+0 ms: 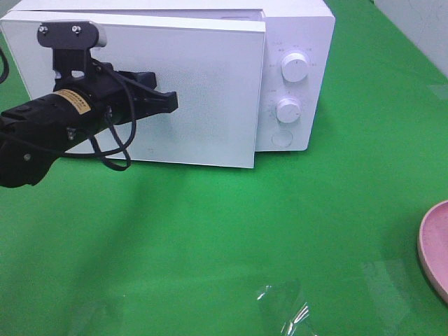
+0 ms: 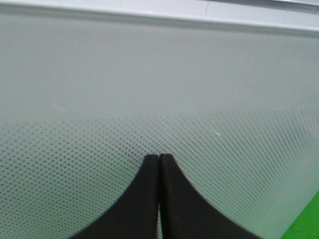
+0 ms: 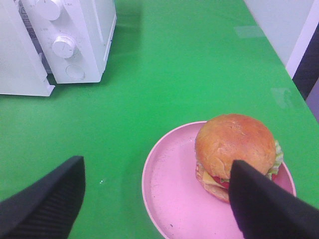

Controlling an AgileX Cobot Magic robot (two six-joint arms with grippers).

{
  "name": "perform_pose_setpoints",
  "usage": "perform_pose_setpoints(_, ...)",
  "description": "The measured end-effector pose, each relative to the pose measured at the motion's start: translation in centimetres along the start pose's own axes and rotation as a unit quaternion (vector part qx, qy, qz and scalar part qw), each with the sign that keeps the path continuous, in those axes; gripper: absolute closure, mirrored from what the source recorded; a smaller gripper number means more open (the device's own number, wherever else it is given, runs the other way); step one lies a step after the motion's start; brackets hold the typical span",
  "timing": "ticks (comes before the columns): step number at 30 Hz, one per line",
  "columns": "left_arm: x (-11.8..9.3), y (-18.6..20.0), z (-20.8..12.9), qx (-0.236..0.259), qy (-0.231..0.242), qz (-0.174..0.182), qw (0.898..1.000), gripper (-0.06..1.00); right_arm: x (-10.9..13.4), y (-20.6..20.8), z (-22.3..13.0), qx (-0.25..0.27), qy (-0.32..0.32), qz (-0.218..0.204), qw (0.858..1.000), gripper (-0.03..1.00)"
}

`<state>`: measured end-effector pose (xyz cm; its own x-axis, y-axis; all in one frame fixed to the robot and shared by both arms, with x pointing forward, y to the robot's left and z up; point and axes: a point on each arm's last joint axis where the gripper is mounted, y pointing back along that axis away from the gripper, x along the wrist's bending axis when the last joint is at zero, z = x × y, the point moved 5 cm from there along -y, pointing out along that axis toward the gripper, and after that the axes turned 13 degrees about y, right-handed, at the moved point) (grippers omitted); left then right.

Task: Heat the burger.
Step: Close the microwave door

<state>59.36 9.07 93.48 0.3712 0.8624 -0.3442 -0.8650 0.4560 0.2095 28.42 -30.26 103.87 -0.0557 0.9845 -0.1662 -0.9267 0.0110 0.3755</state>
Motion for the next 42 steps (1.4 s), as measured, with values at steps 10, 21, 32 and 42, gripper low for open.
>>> perform_pose_setpoints(10, -1.5, -3.2, -0.8, 0.026, -0.021, -0.019, 0.999, 0.94, 0.0, 0.0, 0.0, 0.000, 0.000, 0.000, 1.000, 0.20)
perform_pose_setpoints(21, -2.5, -5.2, -1.2, 0.040, -0.038, -0.022, 0.998, 0.94, 0.0, 0.0, 0.0, 0.000, 0.000, 0.000, 1.000, 0.20)
perform_pose_setpoints(32, -2.6, -4.5, -1.4, 0.114, -0.001, 0.015, 0.993, 0.94, 0.0, 0.0, 0.0, 0.000, 0.000, 0.000, 1.000, 0.20)
perform_pose_setpoints(42, -5.9, -0.2, -2.6, 0.240, -0.005, 0.004, 0.971, 0.32, 0.0, 0.0, 0.0, 0.000, 0.000, 0.000, 1.000, 0.20)
